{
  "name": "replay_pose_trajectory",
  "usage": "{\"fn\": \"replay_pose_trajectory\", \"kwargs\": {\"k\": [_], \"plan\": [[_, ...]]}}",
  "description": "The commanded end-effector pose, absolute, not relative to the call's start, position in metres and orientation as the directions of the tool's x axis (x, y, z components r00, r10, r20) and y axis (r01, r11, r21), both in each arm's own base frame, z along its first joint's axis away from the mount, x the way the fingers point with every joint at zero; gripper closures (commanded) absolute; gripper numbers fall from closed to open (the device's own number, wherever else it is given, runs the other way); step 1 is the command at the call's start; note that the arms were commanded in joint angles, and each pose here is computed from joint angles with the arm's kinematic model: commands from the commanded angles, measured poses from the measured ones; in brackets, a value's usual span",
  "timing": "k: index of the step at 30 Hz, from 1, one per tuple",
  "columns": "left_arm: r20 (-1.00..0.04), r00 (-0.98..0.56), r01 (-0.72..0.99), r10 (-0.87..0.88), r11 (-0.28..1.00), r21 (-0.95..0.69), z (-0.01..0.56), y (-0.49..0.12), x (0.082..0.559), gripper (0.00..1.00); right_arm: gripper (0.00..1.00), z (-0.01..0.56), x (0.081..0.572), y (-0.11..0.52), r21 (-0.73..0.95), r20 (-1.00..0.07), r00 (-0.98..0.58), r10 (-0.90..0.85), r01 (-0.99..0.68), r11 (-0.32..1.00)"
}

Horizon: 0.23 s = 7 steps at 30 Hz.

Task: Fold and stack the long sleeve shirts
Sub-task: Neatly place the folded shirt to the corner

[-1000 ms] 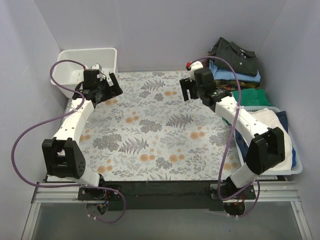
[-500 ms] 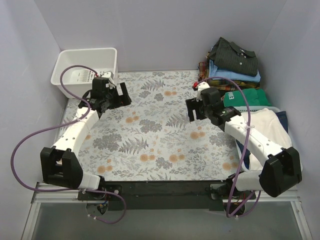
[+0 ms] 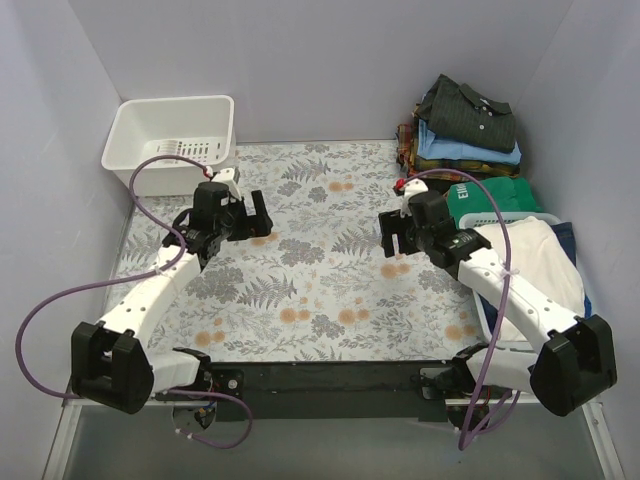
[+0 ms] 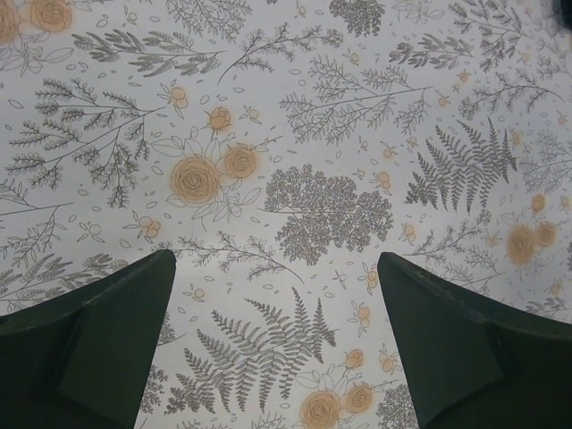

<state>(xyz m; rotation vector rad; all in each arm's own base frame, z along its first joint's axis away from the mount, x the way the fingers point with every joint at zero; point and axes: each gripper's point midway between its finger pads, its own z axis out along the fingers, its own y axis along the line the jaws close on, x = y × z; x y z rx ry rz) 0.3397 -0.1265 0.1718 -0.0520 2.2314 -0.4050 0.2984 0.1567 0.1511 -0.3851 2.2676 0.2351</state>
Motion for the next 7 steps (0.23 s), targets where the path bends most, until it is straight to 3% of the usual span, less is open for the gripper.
{"fn": "replay_pose_trajectory", "kwargs": {"k": [1, 7], "plan": [[-0.807, -0.561, 0.128, -0.184, 0.944, -0.304, 0.1935, -0.1272, 0.3449, 0.02, 0.15, 0.1596, 0.2989, 0.1572, 0.06, -0.777, -0.606, -0.169, -0.339, 0.939], [-0.819, -0.542, 0.11, -0.19, 0.95, -0.293, 0.1955, -0.1231, 0.3457, 0.02, 0.15, 0.1606, 0.2999, 0.1555, 0.057, -0.781, -0.603, -0.162, -0.327, 0.943]]}}
